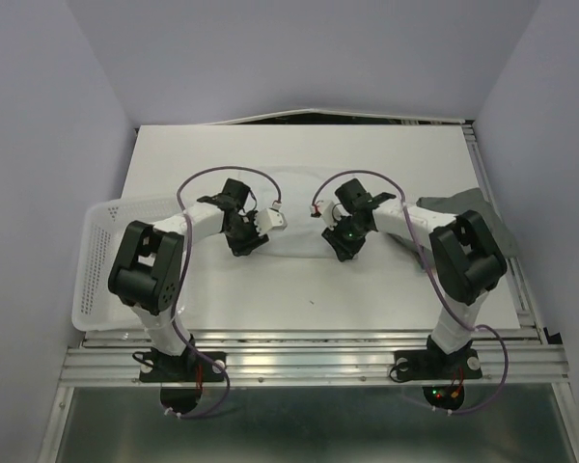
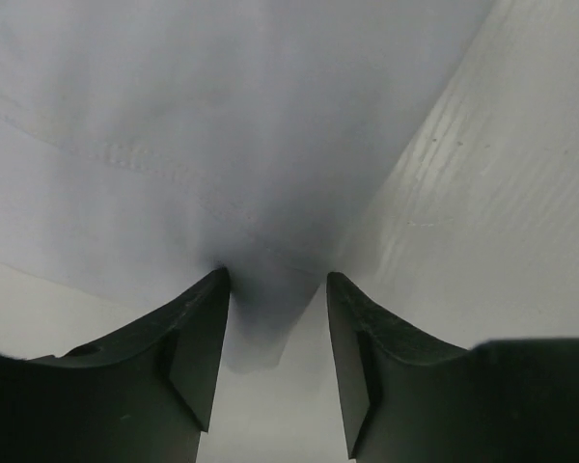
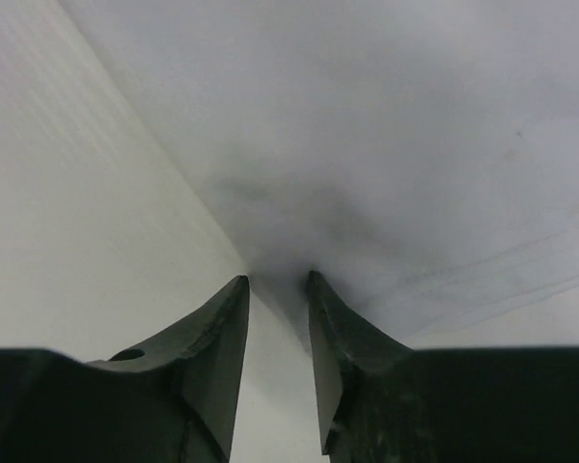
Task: Fold and stack the skirts
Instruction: Flatten the skirt out
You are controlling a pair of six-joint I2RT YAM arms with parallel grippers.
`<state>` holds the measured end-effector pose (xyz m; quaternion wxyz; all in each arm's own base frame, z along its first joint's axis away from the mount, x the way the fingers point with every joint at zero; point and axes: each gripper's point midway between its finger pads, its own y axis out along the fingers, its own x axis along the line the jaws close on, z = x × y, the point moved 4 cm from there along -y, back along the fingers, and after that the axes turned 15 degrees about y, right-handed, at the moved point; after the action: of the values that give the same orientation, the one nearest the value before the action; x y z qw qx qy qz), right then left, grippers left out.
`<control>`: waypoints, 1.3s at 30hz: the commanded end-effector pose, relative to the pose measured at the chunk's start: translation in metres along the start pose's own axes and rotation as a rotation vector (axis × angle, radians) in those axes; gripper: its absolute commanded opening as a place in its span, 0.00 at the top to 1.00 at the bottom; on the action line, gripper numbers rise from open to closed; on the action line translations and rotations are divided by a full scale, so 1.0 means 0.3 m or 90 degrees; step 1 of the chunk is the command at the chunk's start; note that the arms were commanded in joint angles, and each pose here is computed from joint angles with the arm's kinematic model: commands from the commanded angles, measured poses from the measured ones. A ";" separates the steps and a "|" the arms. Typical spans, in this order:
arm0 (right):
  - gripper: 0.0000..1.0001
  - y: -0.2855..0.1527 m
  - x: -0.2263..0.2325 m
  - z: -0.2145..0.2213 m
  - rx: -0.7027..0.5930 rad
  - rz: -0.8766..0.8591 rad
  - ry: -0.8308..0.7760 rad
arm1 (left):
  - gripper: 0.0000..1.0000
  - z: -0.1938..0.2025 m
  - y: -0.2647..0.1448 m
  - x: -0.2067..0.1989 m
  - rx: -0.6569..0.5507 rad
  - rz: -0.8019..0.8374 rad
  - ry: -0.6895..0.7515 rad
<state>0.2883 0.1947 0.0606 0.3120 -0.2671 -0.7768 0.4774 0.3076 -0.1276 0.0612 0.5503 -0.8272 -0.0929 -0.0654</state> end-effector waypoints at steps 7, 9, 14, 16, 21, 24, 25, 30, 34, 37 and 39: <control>0.99 -0.067 0.018 -0.062 -0.019 0.000 -0.022 | 0.98 -0.078 -0.098 -0.020 -0.045 0.176 0.075; 0.99 -0.102 0.034 -0.073 -0.027 -0.011 -0.030 | 1.00 -0.109 -0.130 -0.016 -0.063 0.209 0.084; 0.92 -0.097 0.026 -0.063 0.016 -0.015 -0.046 | 0.76 -0.098 -0.085 -0.059 -0.076 0.345 0.016; 0.62 -0.100 0.020 -0.059 0.023 -0.005 -0.042 | 0.35 -0.089 -0.087 -0.028 -0.084 0.329 -0.016; 0.44 -0.164 0.008 -0.055 -0.008 0.043 -0.056 | 0.24 -0.068 -0.175 0.021 -0.083 0.234 -0.013; 0.50 -0.207 0.001 -0.041 -0.035 0.074 -0.070 | 0.26 -0.056 -0.233 0.030 -0.062 0.145 0.011; 0.52 -0.212 0.001 -0.043 -0.047 0.078 -0.075 | 0.27 -0.059 -0.242 0.049 -0.065 0.104 0.016; 0.71 -0.197 0.021 -0.009 -0.067 0.055 -0.081 | 0.40 -0.058 -0.292 -0.001 -0.073 -0.009 0.061; 0.72 -0.127 0.027 0.022 -0.056 0.044 -0.093 | 0.49 -0.067 -0.259 -0.057 -0.088 -0.008 0.103; 0.70 -0.070 0.016 0.037 -0.049 0.052 -0.097 | 0.48 -0.056 -0.200 -0.073 -0.076 -0.006 0.116; 0.69 -0.049 0.005 0.040 -0.044 0.058 -0.099 | 0.46 -0.052 -0.174 -0.078 -0.076 -0.001 0.114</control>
<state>0.2644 0.1729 0.0799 0.2481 -0.2716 -0.7870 0.4953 0.2636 -0.1184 0.1204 0.5077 -0.8517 -0.0335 -0.1254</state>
